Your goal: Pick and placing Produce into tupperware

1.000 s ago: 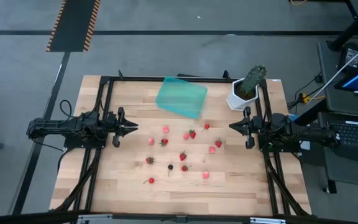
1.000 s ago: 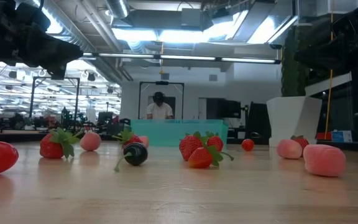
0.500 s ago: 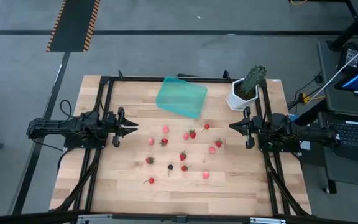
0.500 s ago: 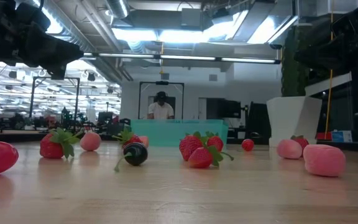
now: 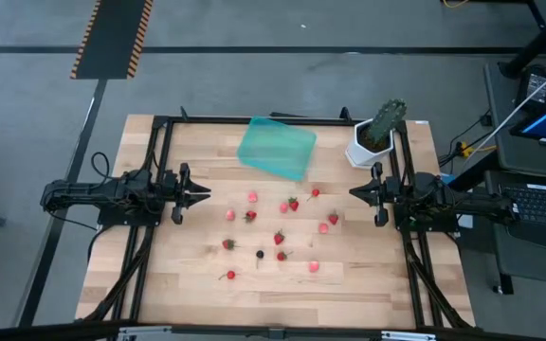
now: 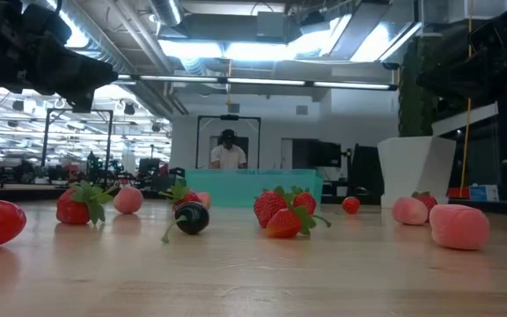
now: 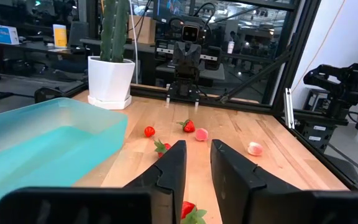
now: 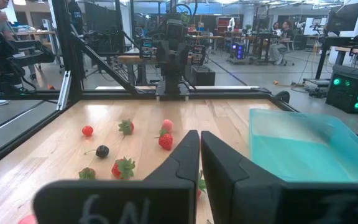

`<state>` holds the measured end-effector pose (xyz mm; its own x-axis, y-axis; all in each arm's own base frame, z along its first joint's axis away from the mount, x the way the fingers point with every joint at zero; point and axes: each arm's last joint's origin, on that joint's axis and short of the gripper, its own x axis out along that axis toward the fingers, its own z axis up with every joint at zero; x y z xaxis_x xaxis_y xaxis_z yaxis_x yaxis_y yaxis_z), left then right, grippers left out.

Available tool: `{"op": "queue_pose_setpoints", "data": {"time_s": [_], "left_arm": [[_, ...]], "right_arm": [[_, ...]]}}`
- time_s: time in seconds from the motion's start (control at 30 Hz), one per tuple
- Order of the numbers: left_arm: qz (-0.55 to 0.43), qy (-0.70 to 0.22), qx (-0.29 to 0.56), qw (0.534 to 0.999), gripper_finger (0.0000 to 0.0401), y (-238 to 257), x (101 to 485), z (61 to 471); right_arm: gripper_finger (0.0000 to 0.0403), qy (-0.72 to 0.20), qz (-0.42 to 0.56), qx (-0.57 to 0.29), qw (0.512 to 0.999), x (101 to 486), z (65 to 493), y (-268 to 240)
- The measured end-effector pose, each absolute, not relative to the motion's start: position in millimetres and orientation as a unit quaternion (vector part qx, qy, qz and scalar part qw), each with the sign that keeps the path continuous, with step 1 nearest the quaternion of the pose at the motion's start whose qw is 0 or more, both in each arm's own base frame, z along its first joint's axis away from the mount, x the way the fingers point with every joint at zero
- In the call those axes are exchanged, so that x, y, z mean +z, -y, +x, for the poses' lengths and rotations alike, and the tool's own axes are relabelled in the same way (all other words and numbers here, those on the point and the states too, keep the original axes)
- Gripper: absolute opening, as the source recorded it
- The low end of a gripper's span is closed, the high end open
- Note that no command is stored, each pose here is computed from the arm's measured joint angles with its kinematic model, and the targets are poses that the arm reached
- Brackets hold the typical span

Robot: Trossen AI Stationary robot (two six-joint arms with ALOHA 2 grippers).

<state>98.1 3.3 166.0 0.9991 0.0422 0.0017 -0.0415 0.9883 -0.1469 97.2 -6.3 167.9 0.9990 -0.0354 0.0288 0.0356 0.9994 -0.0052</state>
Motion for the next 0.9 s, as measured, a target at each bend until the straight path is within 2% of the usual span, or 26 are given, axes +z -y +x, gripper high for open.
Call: {"op": "queue_pose_setpoints", "data": {"time_s": [0.9], "left_arm": [[-0.074,0.005,0.021,0.997,0.0025,-3.3,166.4,98.1]], "right_arm": [[0.0021,0.014,-0.002,-0.018,1.000,167.9,97.2,6.3]]}}
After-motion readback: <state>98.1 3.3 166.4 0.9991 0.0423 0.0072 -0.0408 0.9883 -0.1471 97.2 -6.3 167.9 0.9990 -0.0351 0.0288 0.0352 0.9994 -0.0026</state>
